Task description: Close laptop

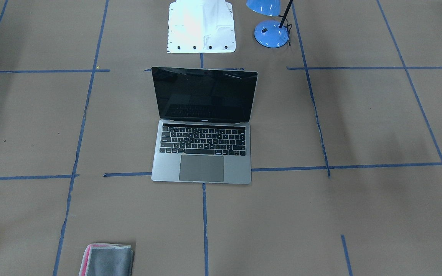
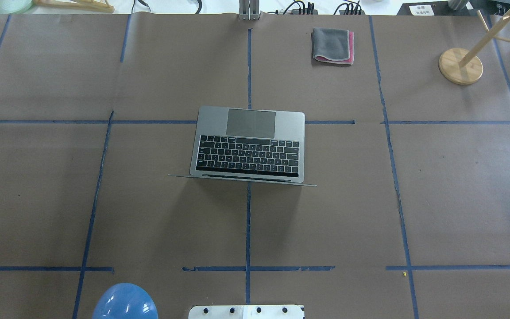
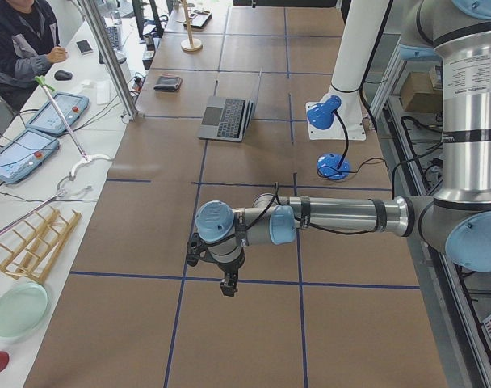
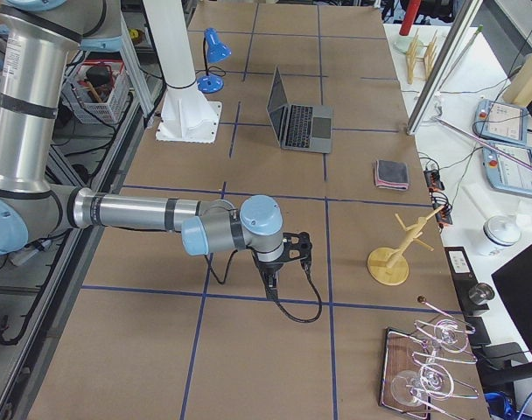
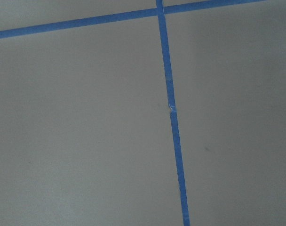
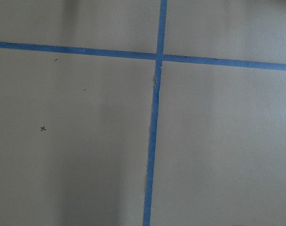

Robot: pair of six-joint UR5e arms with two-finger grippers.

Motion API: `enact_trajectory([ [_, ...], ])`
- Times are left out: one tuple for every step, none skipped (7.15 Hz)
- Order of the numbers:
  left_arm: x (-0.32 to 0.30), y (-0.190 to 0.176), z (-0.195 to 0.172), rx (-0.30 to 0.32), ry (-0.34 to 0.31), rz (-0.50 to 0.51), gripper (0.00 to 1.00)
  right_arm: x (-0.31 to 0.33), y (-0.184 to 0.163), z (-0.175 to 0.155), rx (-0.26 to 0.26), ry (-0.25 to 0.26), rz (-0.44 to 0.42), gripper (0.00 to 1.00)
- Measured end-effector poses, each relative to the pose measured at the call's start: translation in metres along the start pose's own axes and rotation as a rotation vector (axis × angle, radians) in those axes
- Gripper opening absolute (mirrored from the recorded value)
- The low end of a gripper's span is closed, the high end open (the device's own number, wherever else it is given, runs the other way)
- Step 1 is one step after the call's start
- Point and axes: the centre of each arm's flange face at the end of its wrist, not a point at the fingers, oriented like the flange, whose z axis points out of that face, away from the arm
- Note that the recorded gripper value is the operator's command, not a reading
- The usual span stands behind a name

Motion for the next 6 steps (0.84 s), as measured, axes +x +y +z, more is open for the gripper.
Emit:
enact_trajectory([
  [0.000, 0.000, 0.000, 0.000, 0.000, 0.001, 0.99, 0.000, 0.000, 0.000, 0.000, 0.000, 0.000, 1.00],
  [0.001, 0.000, 0.000, 0.001, 0.000, 0.003, 0.99, 0.000, 0.000, 0.000, 0.000, 0.000, 0.000, 1.00],
  [0.003, -0.001, -0.001, 0.004, -0.001, 0.008, 0.99, 0.000, 0.000, 0.000, 0.000, 0.000, 0.000, 1.00],
  [0.010, -0.004, -0.006, 0.012, -0.003, 0.023, 0.99, -0.001, -0.001, -0.001, 0.002, -0.001, -0.003, 1.00],
  [0.023, -0.011, -0.015, 0.031, -0.005, 0.050, 0.99, -0.003, -0.002, -0.002, 0.005, -0.005, -0.010, 1.00],
  [0.043, -0.029, -0.035, 0.076, -0.010, 0.098, 0.99, -0.008, -0.004, -0.003, 0.020, -0.018, -0.033, 1.00],
])
